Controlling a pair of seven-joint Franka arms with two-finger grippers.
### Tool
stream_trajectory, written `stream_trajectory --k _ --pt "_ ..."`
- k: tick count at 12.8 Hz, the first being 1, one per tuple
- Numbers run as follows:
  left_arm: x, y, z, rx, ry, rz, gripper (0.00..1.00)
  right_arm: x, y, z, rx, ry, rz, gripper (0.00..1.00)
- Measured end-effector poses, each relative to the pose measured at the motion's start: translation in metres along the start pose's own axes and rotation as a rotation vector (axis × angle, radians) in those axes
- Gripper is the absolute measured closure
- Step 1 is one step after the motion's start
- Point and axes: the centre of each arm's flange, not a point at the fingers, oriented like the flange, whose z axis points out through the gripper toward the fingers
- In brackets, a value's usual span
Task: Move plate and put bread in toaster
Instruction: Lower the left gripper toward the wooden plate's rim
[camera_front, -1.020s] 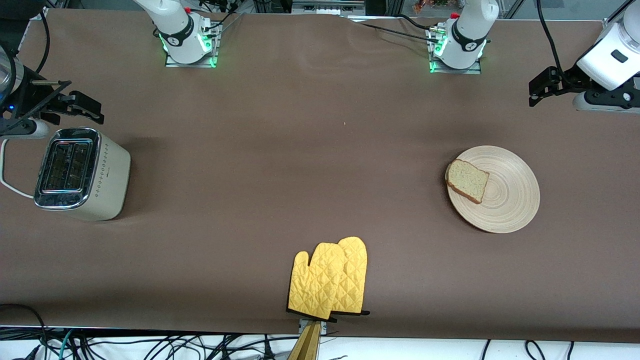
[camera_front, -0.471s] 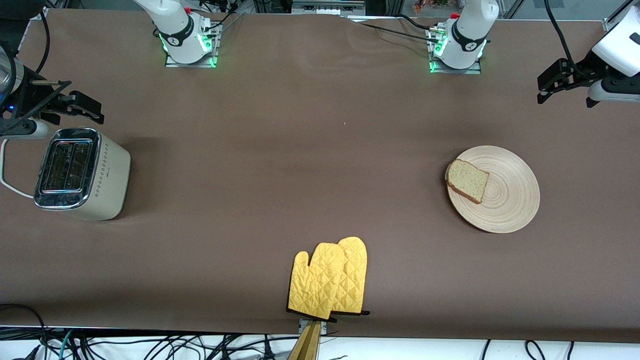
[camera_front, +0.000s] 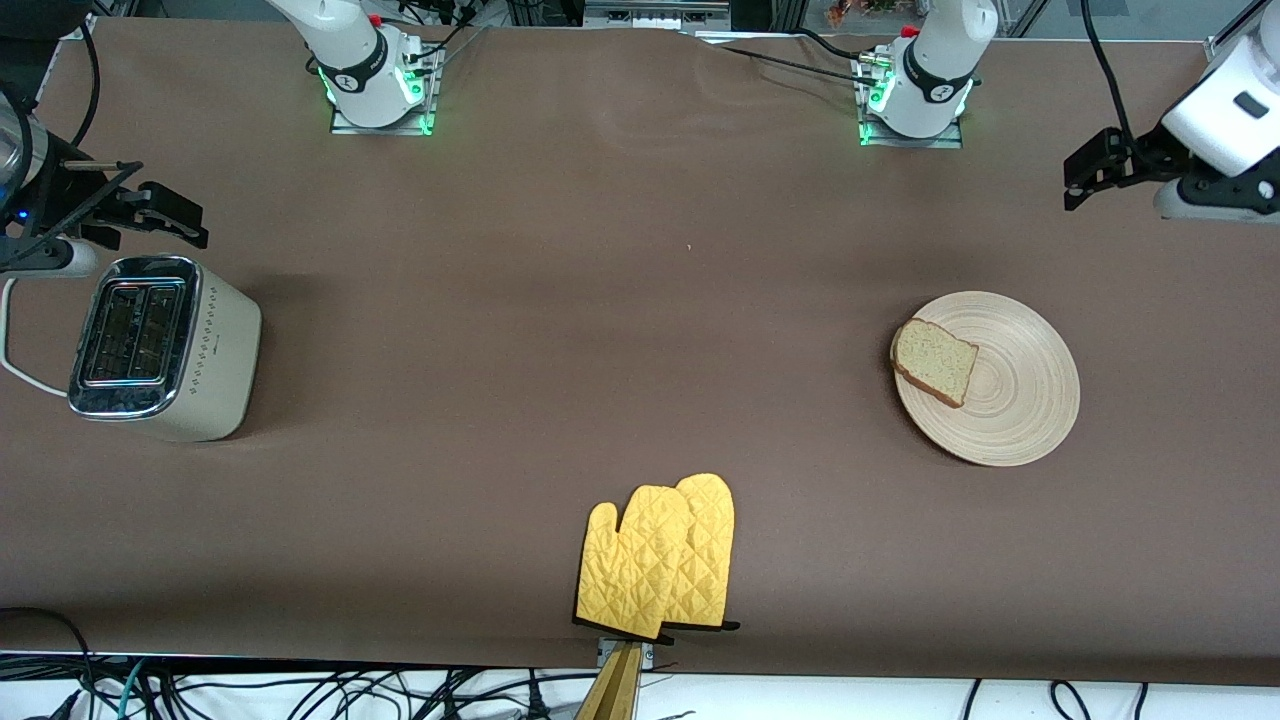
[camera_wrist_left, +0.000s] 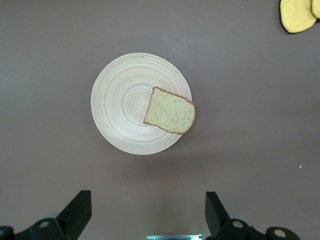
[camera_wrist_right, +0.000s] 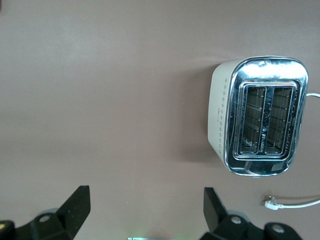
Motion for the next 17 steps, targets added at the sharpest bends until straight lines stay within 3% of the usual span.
stream_trajectory --k 17 --pt "0.007 -0.065 0.021 -0.009 -0.038 -0.049 0.0 0.0 0.0 0.0 0.0 -0.001 0.001 0.0"
